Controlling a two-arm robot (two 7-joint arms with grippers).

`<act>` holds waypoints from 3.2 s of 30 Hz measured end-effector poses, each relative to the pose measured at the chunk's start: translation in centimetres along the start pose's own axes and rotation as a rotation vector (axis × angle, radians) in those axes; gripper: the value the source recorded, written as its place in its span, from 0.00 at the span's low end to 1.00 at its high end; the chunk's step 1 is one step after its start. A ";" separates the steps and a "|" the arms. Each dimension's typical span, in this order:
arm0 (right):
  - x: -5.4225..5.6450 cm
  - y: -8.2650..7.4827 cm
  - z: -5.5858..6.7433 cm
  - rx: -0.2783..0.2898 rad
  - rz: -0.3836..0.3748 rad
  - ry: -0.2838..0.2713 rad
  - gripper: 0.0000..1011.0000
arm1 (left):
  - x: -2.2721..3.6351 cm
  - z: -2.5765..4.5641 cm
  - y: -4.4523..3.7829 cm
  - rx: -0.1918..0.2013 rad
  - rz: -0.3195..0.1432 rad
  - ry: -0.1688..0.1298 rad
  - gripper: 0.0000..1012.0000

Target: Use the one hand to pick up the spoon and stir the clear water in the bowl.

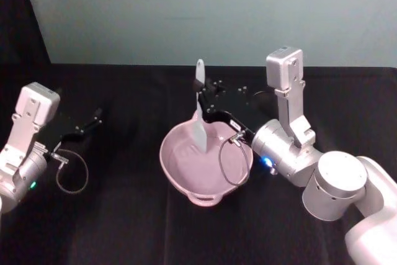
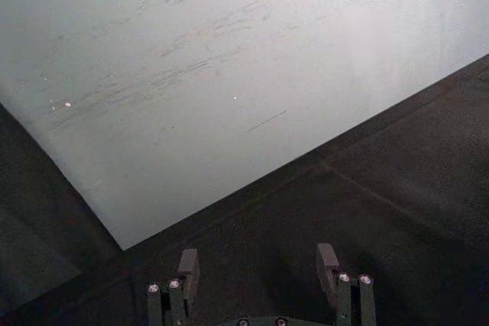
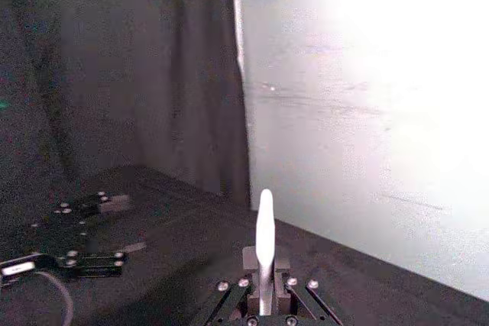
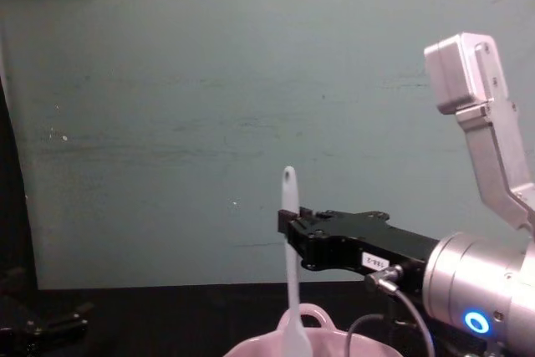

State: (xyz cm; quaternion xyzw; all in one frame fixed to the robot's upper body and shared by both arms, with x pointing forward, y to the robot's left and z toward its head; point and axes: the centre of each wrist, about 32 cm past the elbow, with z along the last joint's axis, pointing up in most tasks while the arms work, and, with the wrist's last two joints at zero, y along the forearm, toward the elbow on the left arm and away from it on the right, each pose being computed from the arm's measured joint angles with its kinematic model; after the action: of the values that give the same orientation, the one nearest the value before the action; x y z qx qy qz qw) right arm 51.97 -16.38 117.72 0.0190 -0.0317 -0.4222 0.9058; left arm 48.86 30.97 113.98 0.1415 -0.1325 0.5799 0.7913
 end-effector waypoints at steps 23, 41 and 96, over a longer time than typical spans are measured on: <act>0.9 -5.6 1.5 -0.032 0.062 0.007 0.11 | 0.00 0.00 0.00 0.000 0.000 0.000 1.00; -1.7 -4.1 1.6 -0.038 0.191 0.130 0.11 | 0.00 0.00 0.00 0.000 0.000 0.000 1.00; -1.4 -5.8 1.6 -0.053 0.003 0.134 0.11 | 0.00 0.00 0.00 0.000 0.000 0.000 1.00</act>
State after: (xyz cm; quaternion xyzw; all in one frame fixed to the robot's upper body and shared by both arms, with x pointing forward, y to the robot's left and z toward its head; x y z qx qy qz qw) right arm 46.51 -19.08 118.88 0.0230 0.0400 -0.4192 0.9067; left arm 48.86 30.97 113.98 0.1415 -0.1324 0.5799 0.7913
